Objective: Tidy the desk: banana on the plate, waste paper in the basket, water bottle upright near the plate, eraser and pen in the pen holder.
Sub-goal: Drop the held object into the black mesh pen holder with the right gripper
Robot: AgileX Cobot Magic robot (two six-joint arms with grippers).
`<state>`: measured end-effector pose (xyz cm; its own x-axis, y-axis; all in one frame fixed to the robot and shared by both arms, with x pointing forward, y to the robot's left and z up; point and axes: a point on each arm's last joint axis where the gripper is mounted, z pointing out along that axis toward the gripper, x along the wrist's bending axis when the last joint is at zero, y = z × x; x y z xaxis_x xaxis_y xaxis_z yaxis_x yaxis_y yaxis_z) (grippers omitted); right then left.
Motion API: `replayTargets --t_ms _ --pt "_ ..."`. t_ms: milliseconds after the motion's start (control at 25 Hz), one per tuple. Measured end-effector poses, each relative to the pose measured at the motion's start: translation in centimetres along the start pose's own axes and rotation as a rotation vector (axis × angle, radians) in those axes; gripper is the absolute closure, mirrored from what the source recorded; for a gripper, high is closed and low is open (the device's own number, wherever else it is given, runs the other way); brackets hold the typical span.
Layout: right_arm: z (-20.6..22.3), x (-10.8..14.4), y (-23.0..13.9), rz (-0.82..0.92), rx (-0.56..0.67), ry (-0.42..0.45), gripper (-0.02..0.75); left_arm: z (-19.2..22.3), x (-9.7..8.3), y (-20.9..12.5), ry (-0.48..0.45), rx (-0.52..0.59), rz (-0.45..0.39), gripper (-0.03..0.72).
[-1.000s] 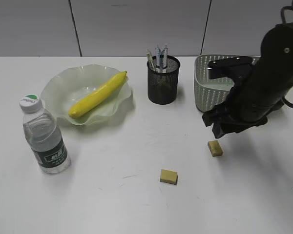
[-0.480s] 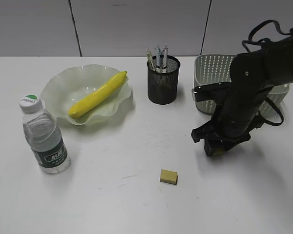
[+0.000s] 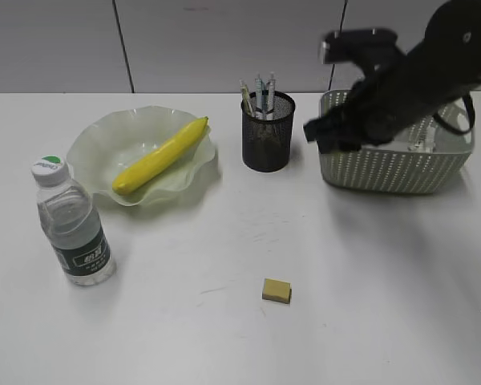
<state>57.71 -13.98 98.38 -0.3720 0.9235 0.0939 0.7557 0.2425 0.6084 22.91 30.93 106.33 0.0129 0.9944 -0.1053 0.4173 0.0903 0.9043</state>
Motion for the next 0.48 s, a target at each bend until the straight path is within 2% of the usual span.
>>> replayTargets --t_ms 120,240,320,480 --pt "-1.1 0.3 4.1 -0.047 -0.184 0.004 0.525 0.0 0.0 0.0 0.001 0.000 0.001 0.252" --pt "-0.2 0.6 7.3 -0.071 -0.264 0.006 0.525 0.0 0.0 0.0 0.001 0.000 0.001 0.253" --pt "1.0 0.7 8.8 -0.078 -0.274 0.009 0.525 0.0 0.0 0.0 0.001 0.000 0.001 0.253" --pt "3.9 0.9 10.5 -0.087 -0.208 0.019 0.524 0.0 0.0 0.0 0.001 0.000 0.001 0.253"
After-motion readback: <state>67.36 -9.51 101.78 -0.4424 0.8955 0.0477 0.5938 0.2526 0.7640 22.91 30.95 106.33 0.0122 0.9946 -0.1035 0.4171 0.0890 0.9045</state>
